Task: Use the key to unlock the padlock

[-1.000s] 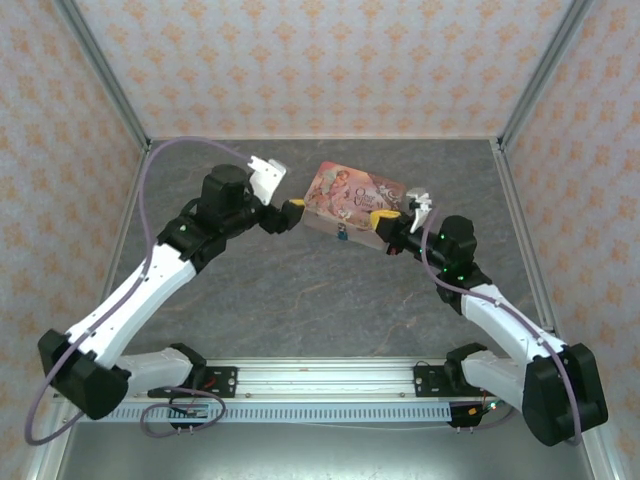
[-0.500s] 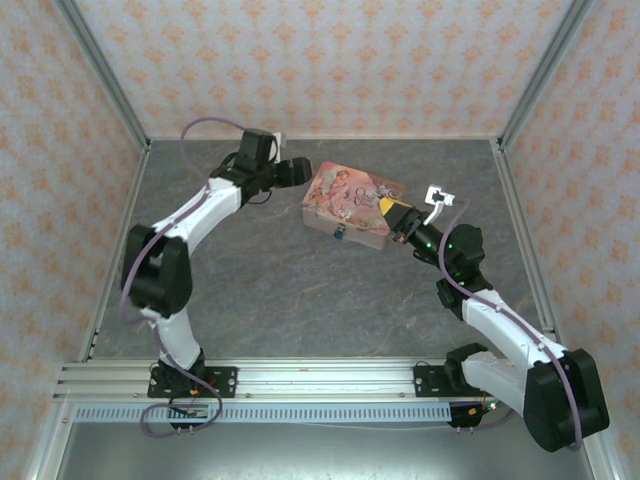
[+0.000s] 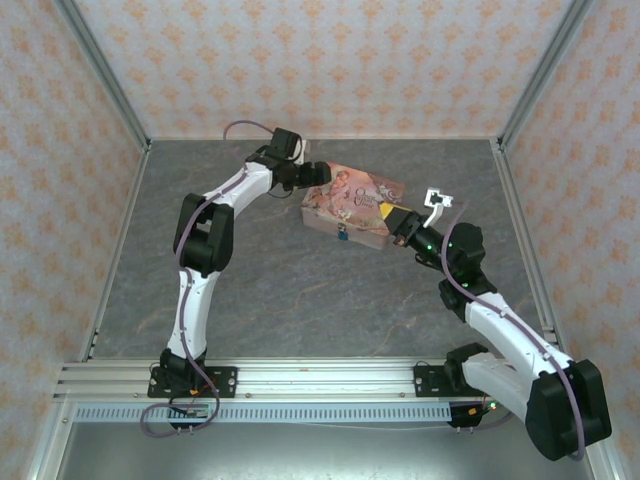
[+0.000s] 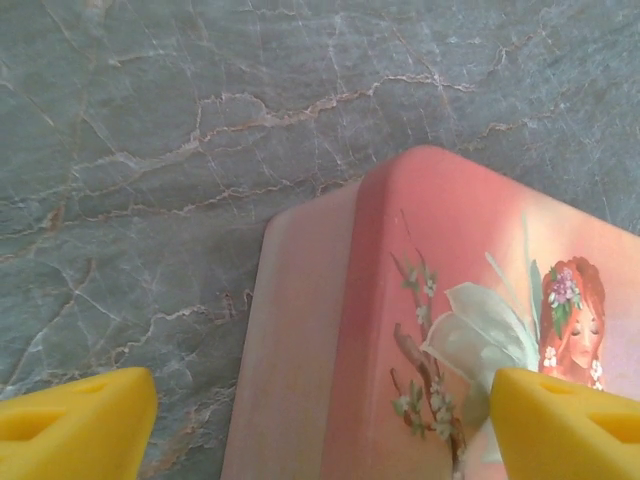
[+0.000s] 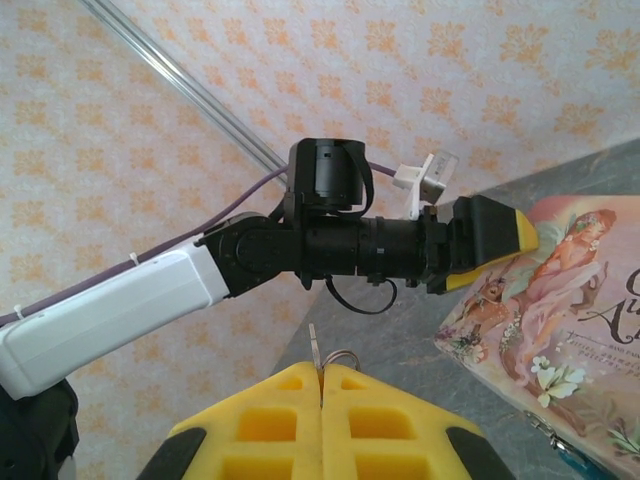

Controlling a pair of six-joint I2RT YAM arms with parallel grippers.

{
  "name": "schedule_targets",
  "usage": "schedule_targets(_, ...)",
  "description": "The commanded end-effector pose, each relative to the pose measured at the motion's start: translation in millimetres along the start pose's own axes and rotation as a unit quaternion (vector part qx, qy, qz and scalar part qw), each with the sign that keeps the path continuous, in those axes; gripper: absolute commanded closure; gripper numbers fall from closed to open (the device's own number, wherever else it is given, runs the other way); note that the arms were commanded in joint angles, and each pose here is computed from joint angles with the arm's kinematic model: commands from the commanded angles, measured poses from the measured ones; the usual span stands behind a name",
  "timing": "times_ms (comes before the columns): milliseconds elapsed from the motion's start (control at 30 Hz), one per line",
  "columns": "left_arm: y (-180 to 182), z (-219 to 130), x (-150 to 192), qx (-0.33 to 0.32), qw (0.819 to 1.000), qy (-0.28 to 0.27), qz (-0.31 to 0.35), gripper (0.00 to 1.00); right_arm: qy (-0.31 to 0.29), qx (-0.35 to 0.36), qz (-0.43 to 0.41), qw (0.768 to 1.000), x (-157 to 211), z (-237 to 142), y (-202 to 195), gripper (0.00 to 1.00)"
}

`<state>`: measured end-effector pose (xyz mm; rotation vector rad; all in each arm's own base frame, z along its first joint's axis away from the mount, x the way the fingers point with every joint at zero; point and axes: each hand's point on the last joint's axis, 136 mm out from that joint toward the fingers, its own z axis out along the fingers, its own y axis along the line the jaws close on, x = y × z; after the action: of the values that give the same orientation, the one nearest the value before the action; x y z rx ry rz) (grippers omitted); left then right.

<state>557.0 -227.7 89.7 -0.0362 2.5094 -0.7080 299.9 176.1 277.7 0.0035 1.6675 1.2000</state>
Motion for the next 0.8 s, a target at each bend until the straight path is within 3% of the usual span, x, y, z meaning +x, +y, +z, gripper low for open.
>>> schedule_targets(0,15,-14,19,-0.036,0.999,0.021,0.002,0.16,-0.009,-0.011,-0.022,1.0,-12,0,13,1.0)
schedule_targets(267,56,-28,73,-0.091,0.995,0.05,-0.004,0.18,-0.003,-0.001,-0.02,1.0,-9,2,8,1.0)
schedule_targets(767,133,-98,159,-0.173,0.981,0.04,-0.085,0.18,0.018,0.016,-0.016,1.0,0,7,-4,1.0)
